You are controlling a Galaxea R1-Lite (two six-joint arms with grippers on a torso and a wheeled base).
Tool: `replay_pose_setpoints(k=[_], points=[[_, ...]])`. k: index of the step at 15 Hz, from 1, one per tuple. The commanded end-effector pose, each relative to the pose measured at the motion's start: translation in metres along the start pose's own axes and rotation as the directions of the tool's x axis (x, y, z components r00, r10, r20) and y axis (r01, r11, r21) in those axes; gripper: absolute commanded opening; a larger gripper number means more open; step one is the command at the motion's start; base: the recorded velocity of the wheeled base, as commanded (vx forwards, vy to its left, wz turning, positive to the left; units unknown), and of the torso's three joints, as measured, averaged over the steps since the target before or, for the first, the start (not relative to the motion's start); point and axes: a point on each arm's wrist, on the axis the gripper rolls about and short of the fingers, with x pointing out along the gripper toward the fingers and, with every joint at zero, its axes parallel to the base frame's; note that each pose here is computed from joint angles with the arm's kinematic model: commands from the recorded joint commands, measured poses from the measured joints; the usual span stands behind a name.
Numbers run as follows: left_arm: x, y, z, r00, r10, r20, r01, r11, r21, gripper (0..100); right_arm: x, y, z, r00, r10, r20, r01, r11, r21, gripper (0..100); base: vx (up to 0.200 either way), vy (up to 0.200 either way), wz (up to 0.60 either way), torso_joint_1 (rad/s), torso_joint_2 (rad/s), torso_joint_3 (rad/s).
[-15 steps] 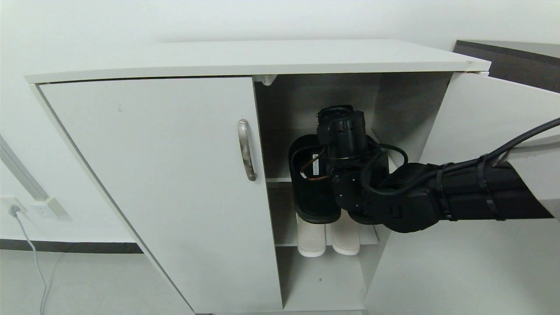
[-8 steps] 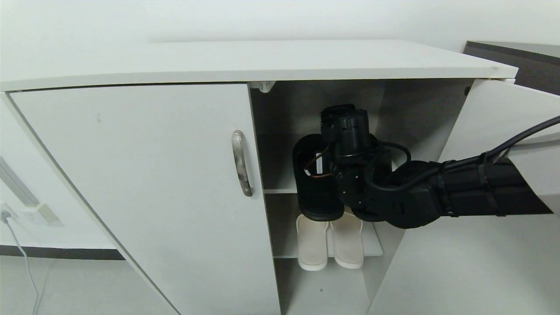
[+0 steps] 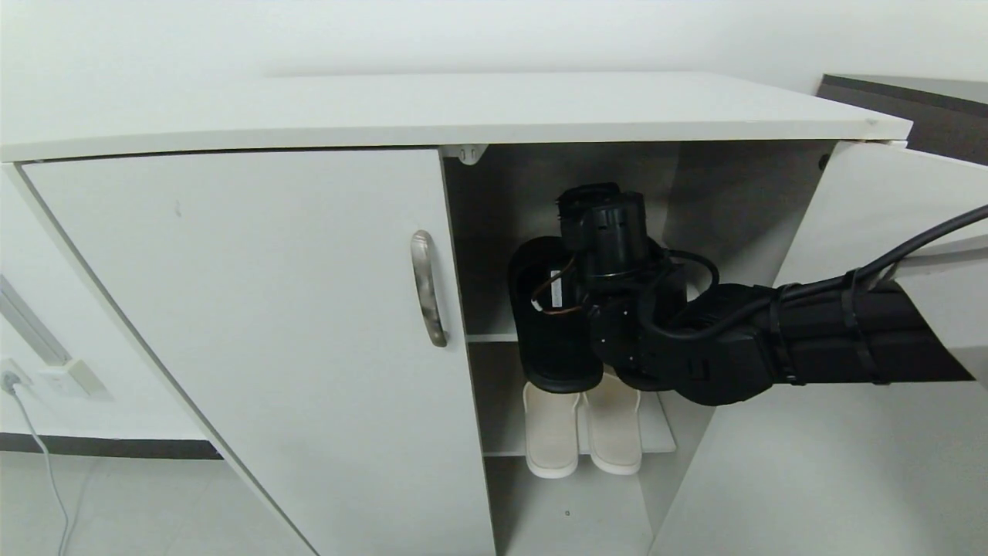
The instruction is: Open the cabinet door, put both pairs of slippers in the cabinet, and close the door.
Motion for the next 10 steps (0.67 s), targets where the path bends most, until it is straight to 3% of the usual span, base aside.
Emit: replay_pose_setpoints(k=[1, 4, 10], points=[[0.000, 0.000, 0.000, 1.000, 0.001, -0.002, -0.001, 1.000, 0.000, 0, 0.007, 0.000, -0.002, 1.000, -0.009, -0.001, 0.009, 1.000, 0.001, 0, 0.000, 0.000, 0.00, 0.000, 0.00, 0.000], [0.000, 0.000, 0.000, 1.000, 0.001, -0.002, -0.001, 1.000, 0.000, 0, 0.011, -0.001, 0.001, 0.999, 0.022, -0.033, -0.022, 1.000, -0.017, 0, 0.000, 0.000, 0.00, 0.000, 0.00, 0.000], [0.000, 0.000, 0.000, 1.000, 0.001, -0.002, -0.001, 1.000, 0.000, 0, 0.028, 0.006, 0.009, 1.000, 0.022, -0.020, -0.022, 1.000, -0.002, 0, 0.000, 0.000, 0.00, 0.000, 0.00, 0.000]])
